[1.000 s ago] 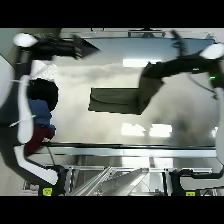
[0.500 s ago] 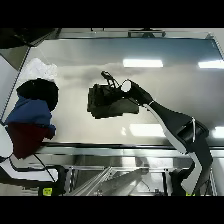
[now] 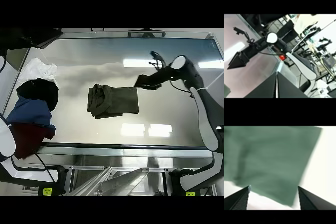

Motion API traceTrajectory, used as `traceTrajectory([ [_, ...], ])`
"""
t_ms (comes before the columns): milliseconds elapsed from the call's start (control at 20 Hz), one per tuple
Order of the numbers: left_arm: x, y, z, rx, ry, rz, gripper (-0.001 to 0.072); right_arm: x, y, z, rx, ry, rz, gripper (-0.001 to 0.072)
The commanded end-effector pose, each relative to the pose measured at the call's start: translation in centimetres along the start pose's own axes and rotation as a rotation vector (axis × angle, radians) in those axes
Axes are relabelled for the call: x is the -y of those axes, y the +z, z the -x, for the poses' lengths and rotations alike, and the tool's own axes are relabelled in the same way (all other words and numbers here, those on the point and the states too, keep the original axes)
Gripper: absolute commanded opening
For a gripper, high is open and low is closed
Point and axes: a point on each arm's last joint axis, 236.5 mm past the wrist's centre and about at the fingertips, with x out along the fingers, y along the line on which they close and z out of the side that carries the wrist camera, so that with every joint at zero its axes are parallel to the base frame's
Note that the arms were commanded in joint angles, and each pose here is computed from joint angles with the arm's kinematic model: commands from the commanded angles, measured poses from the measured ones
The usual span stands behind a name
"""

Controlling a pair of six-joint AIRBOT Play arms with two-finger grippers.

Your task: Fold the shirts.

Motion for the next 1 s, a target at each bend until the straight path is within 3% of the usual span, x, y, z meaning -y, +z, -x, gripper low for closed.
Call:
traceTrajectory([
  [0, -1.0, -0.2, -0.4, -0.009, -0.009, 0.025, 0.0019, 6.2, -1.6, -1.2, -0.067, -0.045, -0.146, 0.0665],
  [300, -2.1, -0.2, -0.5, -0.011, -0.01, 0.036, 0.0019, 2.4, -3.8, -10.6, -0.177, 0.175, -0.163, 0.0663],
  [350, -2.1, -0.3, -0.5, -0.013, -0.011, 0.03, 0.0018, 1.4, -4.0, -11.5, -0.184, 0.219, -0.161, 0.0633],
  [450, -2.1, -0.3, -0.5, -0.012, -0.012, 0.028, 0.0018, -0.2, -4.2, -12.6, -0.188, 0.279, -0.146, 0.0488],
  [550, -2.1, -0.2, -0.5, -0.012, -0.011, 0.024, 0.0019, -1.2, -3.6, -12.7, -0.165, 0.32, -0.143, 0.0482],
  [650, -2.1, -0.2, -0.5, -0.012, -0.012, 0.021, 0.0018, -2.7, -2.6, -11.9, -0.127, 0.399, -0.131, 0.0137],
  [700, -2.1, -0.3, -0.5, -0.012, -0.012, 0.021, 0.0018, -3.7, -2.0, -11.1, -0.111, 0.445, -0.128, 0.0066],
  [750, -2.1, -0.3, -0.5, -0.014, -0.013, 0.021, 0.0018, -4.4, -1.2, -10.1, -0.093, 0.471, -0.125, 0.0031],
  [950, -2.1, -0.4, -0.5, -0.018, -0.014, 0.021, 0.0018, -3.8, 4.2, -0.8, 0.067, 0.429, -0.09, 0.0029],
])
